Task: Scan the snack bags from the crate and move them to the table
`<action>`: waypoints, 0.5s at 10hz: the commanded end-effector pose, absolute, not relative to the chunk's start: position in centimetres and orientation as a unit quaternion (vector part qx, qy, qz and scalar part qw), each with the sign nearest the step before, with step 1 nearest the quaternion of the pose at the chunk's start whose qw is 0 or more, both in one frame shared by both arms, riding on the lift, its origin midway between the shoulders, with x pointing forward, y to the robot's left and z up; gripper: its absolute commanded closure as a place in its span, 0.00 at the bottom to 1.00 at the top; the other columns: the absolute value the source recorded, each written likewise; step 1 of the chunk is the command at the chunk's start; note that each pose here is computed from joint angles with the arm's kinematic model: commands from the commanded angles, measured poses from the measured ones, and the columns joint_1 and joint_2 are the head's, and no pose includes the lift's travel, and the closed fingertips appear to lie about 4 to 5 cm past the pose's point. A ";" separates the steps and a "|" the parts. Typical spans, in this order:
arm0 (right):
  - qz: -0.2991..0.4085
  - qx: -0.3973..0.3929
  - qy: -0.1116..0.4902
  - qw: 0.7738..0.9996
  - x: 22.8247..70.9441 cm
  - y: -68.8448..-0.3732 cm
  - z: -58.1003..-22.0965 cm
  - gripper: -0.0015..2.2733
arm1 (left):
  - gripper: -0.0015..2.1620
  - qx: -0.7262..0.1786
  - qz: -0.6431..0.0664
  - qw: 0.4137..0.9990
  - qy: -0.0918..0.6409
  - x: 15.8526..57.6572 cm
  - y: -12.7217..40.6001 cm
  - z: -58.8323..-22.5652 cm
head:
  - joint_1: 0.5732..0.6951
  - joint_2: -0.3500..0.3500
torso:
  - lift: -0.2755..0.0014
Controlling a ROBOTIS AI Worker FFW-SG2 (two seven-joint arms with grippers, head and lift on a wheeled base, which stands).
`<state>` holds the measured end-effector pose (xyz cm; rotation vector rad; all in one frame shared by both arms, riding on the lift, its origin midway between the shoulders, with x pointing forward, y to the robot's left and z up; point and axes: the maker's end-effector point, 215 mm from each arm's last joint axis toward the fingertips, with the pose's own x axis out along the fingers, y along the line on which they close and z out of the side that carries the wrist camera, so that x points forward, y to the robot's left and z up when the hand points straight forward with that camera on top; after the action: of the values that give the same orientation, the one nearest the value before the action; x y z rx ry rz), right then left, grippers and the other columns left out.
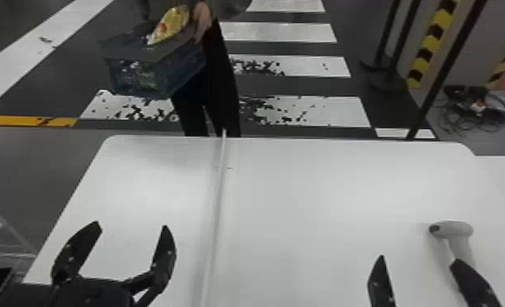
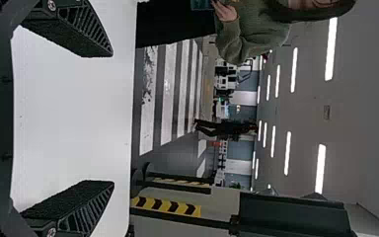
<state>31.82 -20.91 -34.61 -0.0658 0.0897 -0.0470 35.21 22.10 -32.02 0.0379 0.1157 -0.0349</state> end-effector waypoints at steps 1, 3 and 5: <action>-0.023 -0.033 0.043 0.998 31.8 -20.9 -34.5 0.03 | 0.01 0.018 -0.018 0.998 0.054 35.2 22.1 -31.8 | 1.00 0.53 | 0.65; -0.023 -0.034 0.045 0.998 31.7 -20.9 -34.6 0.04 | 0.01 0.015 -0.019 0.999 0.049 35.2 22.0 -31.6 | 1.00 0.53 | 0.65; -0.021 -0.035 0.042 0.998 31.4 -20.8 -34.4 0.04 | 0.01 0.014 -0.020 0.999 0.047 35.1 22.0 -31.5 | 1.00 0.53 | 0.65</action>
<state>31.52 -20.81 -34.43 -0.0698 0.0838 -0.0432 35.16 21.96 -31.46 0.0291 0.0931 -0.0403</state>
